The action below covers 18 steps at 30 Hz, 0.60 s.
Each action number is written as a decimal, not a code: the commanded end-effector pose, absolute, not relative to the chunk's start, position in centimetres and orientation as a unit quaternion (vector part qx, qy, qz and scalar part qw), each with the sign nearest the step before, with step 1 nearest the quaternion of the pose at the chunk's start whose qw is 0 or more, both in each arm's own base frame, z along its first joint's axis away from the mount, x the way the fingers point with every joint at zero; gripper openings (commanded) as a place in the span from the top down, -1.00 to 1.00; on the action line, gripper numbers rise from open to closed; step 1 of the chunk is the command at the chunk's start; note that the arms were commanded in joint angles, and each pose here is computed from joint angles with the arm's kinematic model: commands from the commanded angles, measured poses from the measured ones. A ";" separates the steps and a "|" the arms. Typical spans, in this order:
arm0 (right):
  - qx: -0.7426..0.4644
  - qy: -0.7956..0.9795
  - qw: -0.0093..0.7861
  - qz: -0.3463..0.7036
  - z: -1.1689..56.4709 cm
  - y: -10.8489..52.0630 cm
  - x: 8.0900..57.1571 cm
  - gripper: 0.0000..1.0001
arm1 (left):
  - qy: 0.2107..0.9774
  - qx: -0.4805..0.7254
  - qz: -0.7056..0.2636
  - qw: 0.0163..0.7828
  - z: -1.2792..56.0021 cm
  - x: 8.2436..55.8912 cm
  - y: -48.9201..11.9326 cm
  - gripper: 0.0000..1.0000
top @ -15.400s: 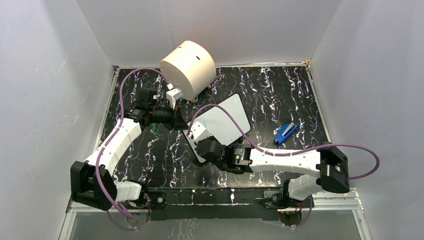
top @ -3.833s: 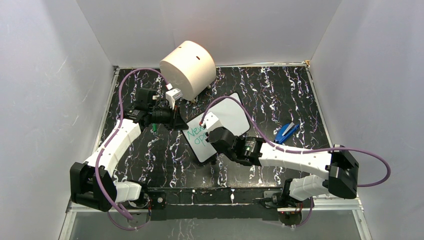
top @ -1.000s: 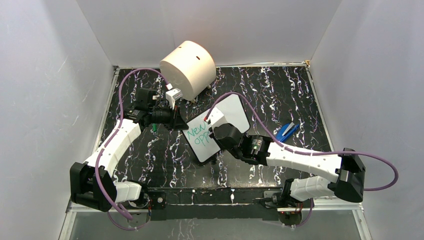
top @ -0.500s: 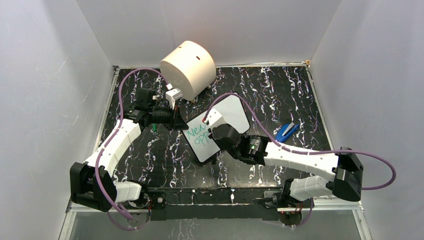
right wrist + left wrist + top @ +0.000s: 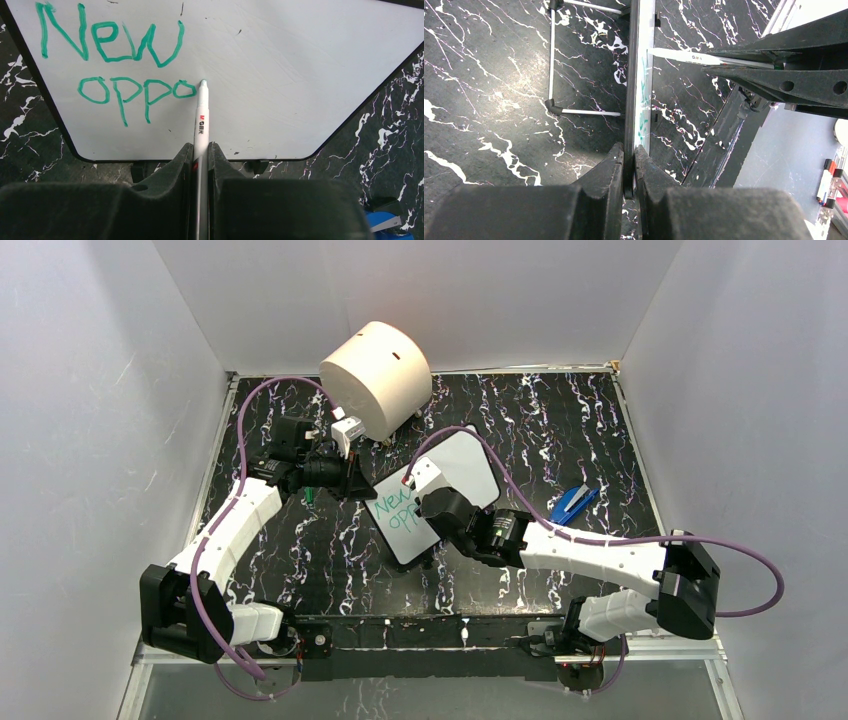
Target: Write a sentence on the whiteboard
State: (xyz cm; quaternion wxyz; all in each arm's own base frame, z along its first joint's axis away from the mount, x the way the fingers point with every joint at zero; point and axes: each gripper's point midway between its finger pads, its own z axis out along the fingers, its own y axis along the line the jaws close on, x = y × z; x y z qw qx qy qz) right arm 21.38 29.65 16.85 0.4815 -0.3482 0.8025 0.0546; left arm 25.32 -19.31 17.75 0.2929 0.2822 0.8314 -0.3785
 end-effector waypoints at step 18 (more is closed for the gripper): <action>-0.343 0.819 0.456 0.068 16.4 30.0 20.9 1.00 | 0.849 0.285 -0.342 0.285 16.3 25.6 -18.2 1.00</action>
